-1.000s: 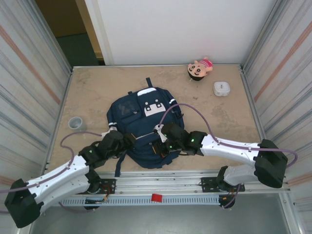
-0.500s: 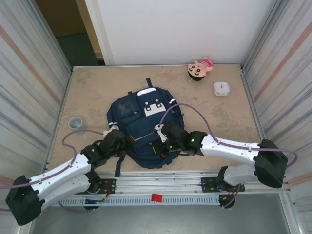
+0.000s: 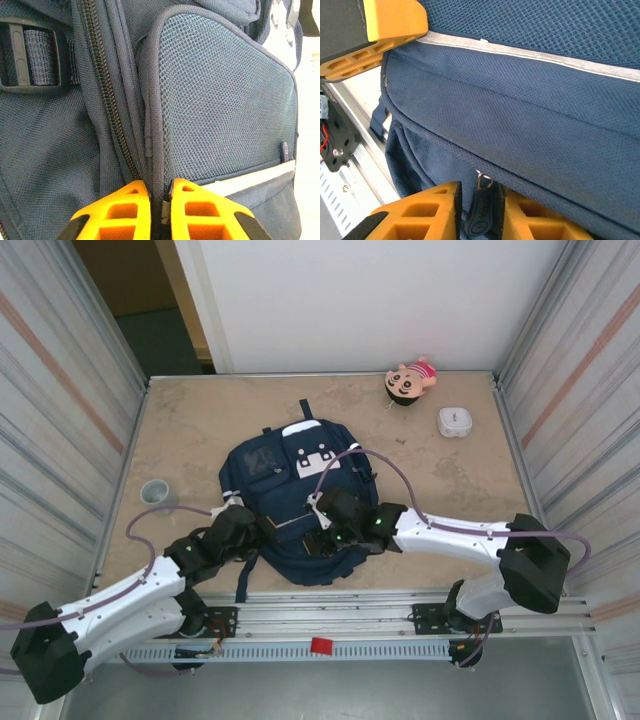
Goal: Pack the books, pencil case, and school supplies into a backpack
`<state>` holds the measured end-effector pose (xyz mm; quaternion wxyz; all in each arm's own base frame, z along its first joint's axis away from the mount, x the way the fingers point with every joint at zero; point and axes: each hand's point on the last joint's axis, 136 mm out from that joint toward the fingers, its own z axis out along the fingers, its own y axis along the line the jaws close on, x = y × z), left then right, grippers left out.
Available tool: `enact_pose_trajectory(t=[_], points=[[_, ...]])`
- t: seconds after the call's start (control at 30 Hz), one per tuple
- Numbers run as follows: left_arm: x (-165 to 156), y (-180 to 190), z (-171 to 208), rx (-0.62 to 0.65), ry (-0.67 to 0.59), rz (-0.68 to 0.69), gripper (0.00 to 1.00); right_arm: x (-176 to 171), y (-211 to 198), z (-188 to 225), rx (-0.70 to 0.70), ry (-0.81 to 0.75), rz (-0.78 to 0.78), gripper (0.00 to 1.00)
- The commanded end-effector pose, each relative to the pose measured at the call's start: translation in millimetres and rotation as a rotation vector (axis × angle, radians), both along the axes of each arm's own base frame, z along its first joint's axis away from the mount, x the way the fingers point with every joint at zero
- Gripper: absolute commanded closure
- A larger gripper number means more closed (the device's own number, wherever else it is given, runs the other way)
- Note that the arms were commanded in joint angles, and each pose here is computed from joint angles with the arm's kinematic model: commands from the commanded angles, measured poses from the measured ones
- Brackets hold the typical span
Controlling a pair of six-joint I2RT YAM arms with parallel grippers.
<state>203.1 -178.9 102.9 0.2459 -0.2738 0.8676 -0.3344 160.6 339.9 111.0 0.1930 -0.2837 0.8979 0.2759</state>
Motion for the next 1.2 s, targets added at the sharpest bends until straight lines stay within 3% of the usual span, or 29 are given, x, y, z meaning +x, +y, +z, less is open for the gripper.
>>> enact_pose_trajectory(t=[0.0,0.2,0.47,0.67,0.73,0.83,0.93,1.03,1.17], points=[[10.6,-7.5,31.6,-0.044,-0.082,-0.001,1.0,7.5,7.4,7.7,-0.01,-0.047,0.01,0.77],[7.0,9.8,28.9,0.031,-0.073,0.032,1.0,18.1,-14.3,4.1,-0.101,-0.076,-0.062,0.99],[-2.7,55.0,23.0,0.126,-0.058,0.092,1.0,39.3,-76.4,3.3,-0.18,-0.068,-0.208,1.0],[-8.9,75.2,19.1,0.138,-0.039,0.114,0.96,39.8,-76.4,17.0,-0.091,-0.052,-0.177,1.0],[-8.4,74.5,23.2,0.134,-0.057,0.1,0.88,35.1,-65.0,23.0,-0.033,-0.039,-0.138,1.0],[-2.7,67.0,38.9,0.159,-0.138,0.023,0.61,30.7,-53.9,30.0,0.034,-0.031,-0.104,1.0],[3.5,59.8,60.1,0.238,-0.239,-0.086,0.43,28.7,-50.6,35.4,0.066,-0.033,-0.087,1.0],[9.2,52.7,80.6,0.343,-0.327,-0.194,0.32,27.7,-49.0,41.2,0.091,-0.029,-0.072,1.0],[18.8,32.5,95.5,0.454,-0.403,-0.368,0.27,27.3,-47.6,44.7,0.116,-0.016,-0.063,1.0]])
